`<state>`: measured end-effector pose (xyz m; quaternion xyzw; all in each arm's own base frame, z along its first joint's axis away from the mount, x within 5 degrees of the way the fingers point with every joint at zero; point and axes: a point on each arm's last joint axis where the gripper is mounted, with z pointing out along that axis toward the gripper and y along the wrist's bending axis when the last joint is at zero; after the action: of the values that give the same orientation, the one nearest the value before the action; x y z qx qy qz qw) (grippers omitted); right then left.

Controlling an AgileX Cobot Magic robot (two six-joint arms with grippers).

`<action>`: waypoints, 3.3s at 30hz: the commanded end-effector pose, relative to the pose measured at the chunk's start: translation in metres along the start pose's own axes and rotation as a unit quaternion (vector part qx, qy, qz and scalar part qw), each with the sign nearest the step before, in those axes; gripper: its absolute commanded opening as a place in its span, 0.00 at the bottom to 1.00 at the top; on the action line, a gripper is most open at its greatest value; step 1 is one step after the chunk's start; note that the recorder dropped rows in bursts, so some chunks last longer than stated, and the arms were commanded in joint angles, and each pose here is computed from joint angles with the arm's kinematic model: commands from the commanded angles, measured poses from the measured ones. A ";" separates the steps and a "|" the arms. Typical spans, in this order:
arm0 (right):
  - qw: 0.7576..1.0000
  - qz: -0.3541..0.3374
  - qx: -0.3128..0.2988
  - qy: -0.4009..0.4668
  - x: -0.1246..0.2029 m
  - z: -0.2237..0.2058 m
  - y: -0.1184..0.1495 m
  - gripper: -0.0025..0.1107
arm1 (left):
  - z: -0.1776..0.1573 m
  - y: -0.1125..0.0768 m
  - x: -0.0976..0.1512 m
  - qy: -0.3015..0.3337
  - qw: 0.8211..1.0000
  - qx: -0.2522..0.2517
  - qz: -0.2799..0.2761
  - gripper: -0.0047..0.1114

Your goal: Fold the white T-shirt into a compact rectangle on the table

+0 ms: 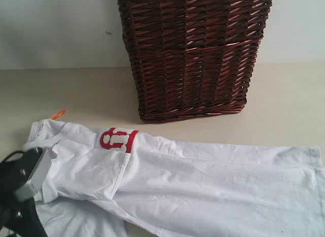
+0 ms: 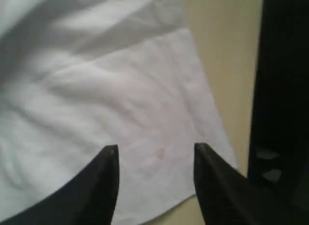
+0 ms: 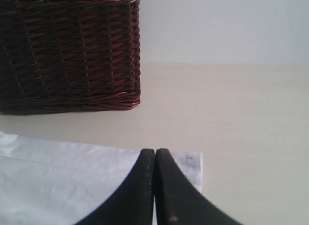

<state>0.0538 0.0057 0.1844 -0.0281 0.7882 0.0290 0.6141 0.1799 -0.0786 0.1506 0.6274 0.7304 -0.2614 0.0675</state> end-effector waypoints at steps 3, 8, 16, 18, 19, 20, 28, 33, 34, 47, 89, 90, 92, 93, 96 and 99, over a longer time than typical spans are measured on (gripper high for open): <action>1.000 -0.002 0.001 -0.006 0.000 0.000 0.000 0.02 | 0.029 -0.025 0.013 0.020 0.981 0.022 0.189 0.50; 1.000 -0.002 0.001 -0.006 0.000 0.000 0.000 0.02 | 0.041 -0.027 0.007 0.055 0.971 -0.012 0.233 0.50; 1.000 -0.001 0.001 -0.006 0.000 0.000 0.000 0.02 | 0.064 -0.034 0.001 0.080 0.960 0.036 0.265 0.48; 1.000 -0.001 0.001 -0.006 0.000 0.000 0.000 0.02 | 0.070 -0.035 0.001 0.087 0.959 0.050 0.267 0.42; 1.000 -0.001 0.001 -0.006 0.000 0.000 0.000 0.02 | 0.073 -0.035 0.002 0.091 0.958 0.057 0.268 0.35; 1.000 -0.001 0.001 -0.006 0.000 0.000 0.000 0.02 | 0.075 -0.035 0.002 0.092 0.957 0.062 0.268 0.30; 1.000 -0.002 0.001 -0.006 0.000 0.000 0.000 0.02 | 0.077 -0.036 0.002 0.096 0.964 0.064 0.239 0.04; 1.000 -0.002 0.001 -0.006 0.000 0.000 0.000 0.02 | 0.074 -0.038 0.000 0.091 0.968 0.067 0.225 0.04; 1.000 -0.002 0.001 -0.006 0.000 0.000 0.000 0.02 | 0.074 -0.038 0.000 0.090 0.968 0.066 0.224 0.04; 1.000 -0.002 0.001 -0.006 0.000 0.000 0.000 0.02 | 0.070 -0.037 -0.002 0.091 0.976 0.039 0.196 0.51; 1.000 -0.002 0.001 -0.006 0.000 0.000 0.000 0.02 | 0.083 -0.034 -0.006 0.064 0.974 0.041 0.213 0.04; 1.000 -0.002 0.001 -0.006 0.000 0.000 0.000 0.02 | 0.083 -0.034 -0.006 0.065 0.974 0.042 0.213 0.05; 1.000 -0.002 0.001 -0.006 0.000 0.000 0.000 0.02 | 0.079 -0.036 -0.008 0.060 0.974 0.043 0.215 0.12; 1.000 -0.002 0.001 -0.006 0.000 0.000 0.000 0.02 | 0.077 -0.038 -0.010 0.057 0.975 0.043 0.212 0.17; 1.000 -0.002 0.001 -0.006 0.000 0.000 0.000 0.02 | 0.065 -0.043 -0.016 0.049 0.970 0.041 0.235 0.38; 1.000 -0.002 0.001 -0.006 0.000 0.000 0.000 0.02 | 0.054 -0.043 -0.021 0.046 0.961 -0.004 0.273 0.53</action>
<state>0.0538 0.0057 0.1844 -0.0281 0.7882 0.0290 0.6141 0.1296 -0.1261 0.1165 0.7975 0.5530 -0.2278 0.0791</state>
